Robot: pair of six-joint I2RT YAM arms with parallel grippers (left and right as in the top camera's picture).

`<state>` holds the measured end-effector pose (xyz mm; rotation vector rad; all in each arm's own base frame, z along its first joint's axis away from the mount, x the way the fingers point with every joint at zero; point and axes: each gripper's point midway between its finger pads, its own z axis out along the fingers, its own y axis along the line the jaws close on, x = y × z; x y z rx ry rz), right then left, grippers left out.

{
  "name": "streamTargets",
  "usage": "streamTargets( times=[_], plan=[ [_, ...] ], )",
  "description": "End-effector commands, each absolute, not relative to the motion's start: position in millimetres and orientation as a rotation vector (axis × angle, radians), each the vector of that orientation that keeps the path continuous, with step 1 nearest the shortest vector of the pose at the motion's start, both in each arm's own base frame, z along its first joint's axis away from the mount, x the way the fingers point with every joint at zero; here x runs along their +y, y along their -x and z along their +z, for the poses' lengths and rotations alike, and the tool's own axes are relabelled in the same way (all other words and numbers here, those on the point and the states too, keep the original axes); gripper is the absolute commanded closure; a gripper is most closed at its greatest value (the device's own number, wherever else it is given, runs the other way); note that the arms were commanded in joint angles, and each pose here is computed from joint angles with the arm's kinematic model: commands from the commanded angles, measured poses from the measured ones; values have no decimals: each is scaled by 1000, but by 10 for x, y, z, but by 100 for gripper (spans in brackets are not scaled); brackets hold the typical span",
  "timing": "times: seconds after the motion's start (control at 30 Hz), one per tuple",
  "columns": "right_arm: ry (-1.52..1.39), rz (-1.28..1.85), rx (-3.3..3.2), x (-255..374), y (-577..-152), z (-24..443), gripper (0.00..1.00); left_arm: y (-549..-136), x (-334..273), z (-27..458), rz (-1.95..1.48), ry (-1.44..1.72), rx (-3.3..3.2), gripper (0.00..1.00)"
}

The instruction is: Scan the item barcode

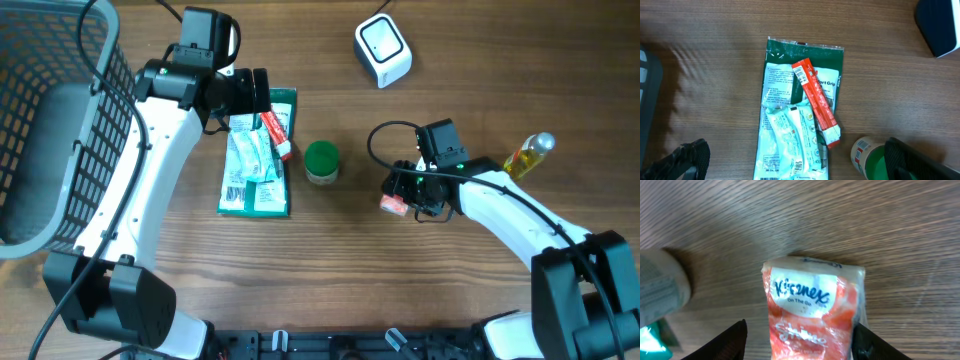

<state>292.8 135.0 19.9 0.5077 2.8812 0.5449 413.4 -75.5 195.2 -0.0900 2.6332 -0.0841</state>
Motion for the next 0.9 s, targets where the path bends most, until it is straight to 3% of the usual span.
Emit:
streamTargets(
  times=[0.0, 0.17, 0.27, 0.4, 0.87],
  plan=[
    [-396, 647, 2802, 1458, -3046, 523, 35, -4158, -722, 1929, -68, 111, 2634, 0],
    [-368, 681, 2721, 1468, -3082, 787, 43, -4158, -722, 1929, -69, 112, 2634, 0],
    [-378, 652, 2726, 1428, -3063, 785, 42, -4158, -722, 1929, -68, 111, 2634, 0],
    [-465, 418, 2763, 1134, -2984, 639, 42, -4158, -722, 1929, -68, 111, 2634, 0],
    [-499, 328, 2894, 1087, -2881, 161, 45, -4158, -722, 1929, -68, 111, 2634, 0]
  ],
)
